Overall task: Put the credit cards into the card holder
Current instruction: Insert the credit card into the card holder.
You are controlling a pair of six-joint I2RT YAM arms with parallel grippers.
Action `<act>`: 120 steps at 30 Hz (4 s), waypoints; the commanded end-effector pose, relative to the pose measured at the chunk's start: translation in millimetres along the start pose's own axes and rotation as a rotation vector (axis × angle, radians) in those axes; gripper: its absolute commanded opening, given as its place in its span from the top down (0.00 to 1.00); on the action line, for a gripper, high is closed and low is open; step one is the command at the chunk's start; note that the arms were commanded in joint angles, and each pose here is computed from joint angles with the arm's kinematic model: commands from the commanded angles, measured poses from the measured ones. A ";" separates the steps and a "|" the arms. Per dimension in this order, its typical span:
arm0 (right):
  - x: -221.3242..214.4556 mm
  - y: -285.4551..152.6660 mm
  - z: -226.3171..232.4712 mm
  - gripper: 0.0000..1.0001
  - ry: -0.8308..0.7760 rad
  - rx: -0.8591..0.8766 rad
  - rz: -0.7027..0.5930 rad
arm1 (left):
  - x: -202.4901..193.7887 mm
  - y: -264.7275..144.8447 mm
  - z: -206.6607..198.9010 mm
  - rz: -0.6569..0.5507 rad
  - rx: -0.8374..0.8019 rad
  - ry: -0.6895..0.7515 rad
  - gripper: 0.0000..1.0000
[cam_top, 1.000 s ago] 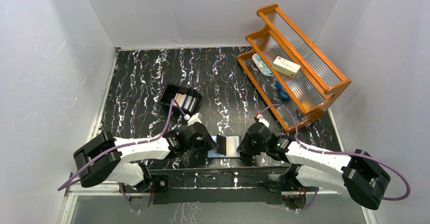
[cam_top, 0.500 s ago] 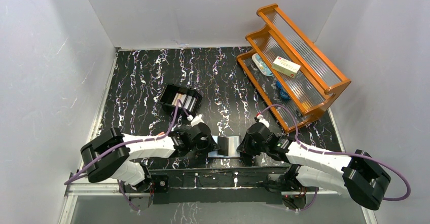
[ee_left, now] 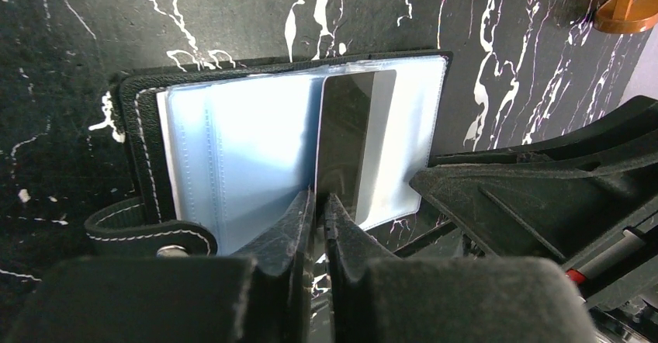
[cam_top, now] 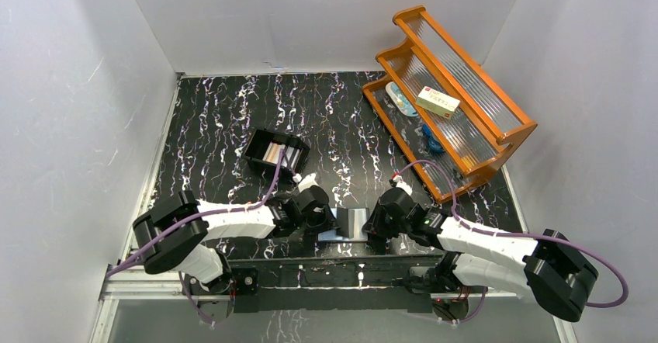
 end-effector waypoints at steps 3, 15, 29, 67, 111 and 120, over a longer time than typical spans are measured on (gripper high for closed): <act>-2.8 0.7 -8.5 0.70 -0.005 -0.040 0.011 | -0.9 -1.5 -4.6 -0.003 0.032 0.086 0.82; 10.4 -11.3 3.3 0.69 -0.033 -0.037 -0.045 | 2.2 -6.3 -16.8 -0.021 0.016 0.125 0.62; 9.4 -1.0 -9.1 0.68 -0.043 -0.072 -0.049 | -3.2 0.7 -20.7 0.008 0.007 0.141 0.58; -3.3 4.1 -8.5 0.72 -0.002 0.007 0.008 | -5.4 11.5 -55.4 0.017 -0.049 0.255 0.53; 13.6 -17.9 5.4 0.69 0.011 0.052 -0.087 | 22.0 -33.7 4.3 -0.058 0.337 0.368 0.54; 22.3 -30.2 46.2 0.70 -0.018 0.177 -0.081 | 24.1 -31.6 -64.1 -0.022 0.019 0.380 0.62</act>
Point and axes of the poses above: each gripper's point midway between its finger pads, its own y axis out along the fingers, its own z axis along the line the jaws close on, x = y × z, the point moved 4 cm from there along -y, back along the fingers, and after that the axes turned 8 degrees about y, right-handed, at the moved point
